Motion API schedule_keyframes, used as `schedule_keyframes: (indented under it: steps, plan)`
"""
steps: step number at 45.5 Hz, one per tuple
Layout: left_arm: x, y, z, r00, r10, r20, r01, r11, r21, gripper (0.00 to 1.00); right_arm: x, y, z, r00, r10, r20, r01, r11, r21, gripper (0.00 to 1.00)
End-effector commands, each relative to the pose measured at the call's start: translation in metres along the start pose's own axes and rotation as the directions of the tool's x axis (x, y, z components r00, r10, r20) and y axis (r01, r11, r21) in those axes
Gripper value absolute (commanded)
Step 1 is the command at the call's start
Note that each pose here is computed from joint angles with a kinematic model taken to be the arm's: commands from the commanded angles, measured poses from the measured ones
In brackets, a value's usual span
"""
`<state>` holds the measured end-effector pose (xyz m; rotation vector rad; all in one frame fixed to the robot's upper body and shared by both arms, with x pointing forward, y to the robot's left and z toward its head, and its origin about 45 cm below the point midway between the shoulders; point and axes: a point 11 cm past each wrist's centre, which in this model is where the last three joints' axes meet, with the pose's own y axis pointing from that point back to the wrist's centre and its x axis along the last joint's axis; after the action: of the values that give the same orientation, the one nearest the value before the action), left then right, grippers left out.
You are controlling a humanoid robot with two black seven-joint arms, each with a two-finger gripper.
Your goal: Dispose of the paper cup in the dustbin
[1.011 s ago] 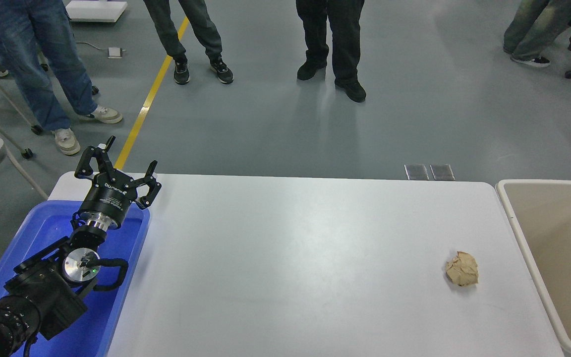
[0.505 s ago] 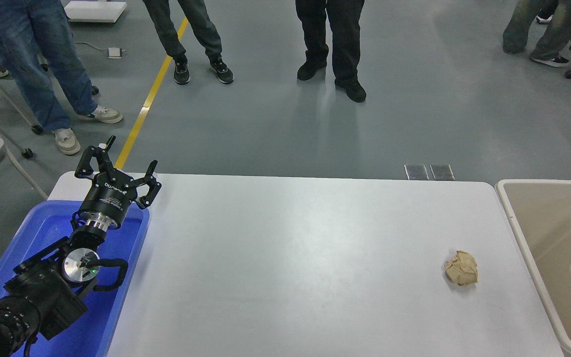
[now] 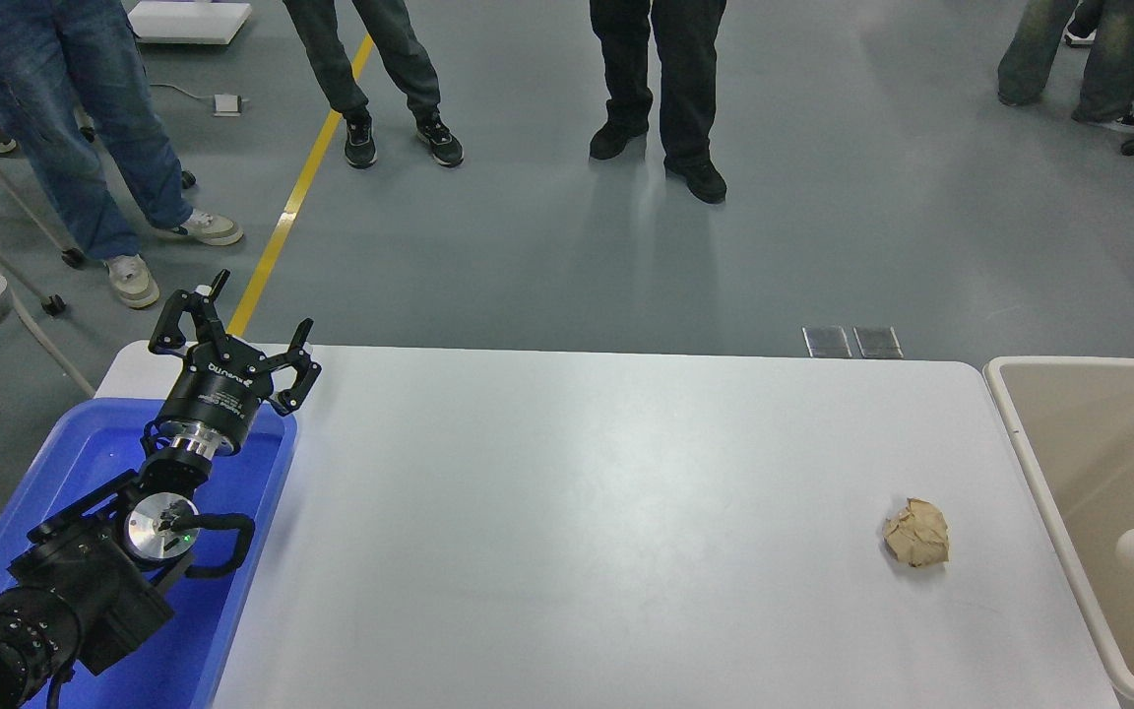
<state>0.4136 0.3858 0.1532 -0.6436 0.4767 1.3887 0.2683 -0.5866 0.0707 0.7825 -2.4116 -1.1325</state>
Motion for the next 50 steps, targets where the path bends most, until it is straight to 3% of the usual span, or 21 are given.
schedule_keyframes:
  steps: [1, 6, 26, 34, 40, 50]
  plan:
    - [0.0, 0.0, 0.0, 1.0, 0.001, -0.001, -0.001, 1.0, -0.001, 1.0, 0.001, -0.001, 0.005, 1.0, 0.009, 0.001, -0.009, 1.0, -0.003, 0.84]
    - [0.0, 0.0, 0.0, 1.0, 0.0, 0.0, 0.0, 1.0, 0.0, 1.0, 0.003, -0.001, 0.003, 1.0, 0.006, 0.012, -0.006, 1.0, -0.001, 0.97]
    - [0.0, 0.0, 0.0, 1.0, 0.001, 0.001, -0.001, 1.0, 0.0, 1.0, 0.014, 0.004, -0.023, 1.0, -0.014, -0.009, 0.014, 0.999, 0.051, 0.99]
    - [0.0, 0.0, 0.0, 1.0, 0.0, 0.001, 0.0, 1.0, 0.001, 1.0, -0.011, 0.017, -0.06, 0.985, -0.169, -0.045, 0.174, 0.976, 0.134, 0.99]
    - [0.0, 0.0, 0.0, 1.0, 0.001, 0.002, -0.001, 1.0, 0.001, 1.0, -0.039, 0.031, -0.085, 0.942, -0.322, -0.091, 0.334, 0.925, 0.183, 0.99]
    - [0.0, 0.0, 0.0, 1.0, 0.001, 0.001, -0.001, 1.0, 0.0, 1.0, -0.073, 0.058, -0.123, 0.878, -0.445, -0.177, 0.477, 0.847, 0.234, 0.99]
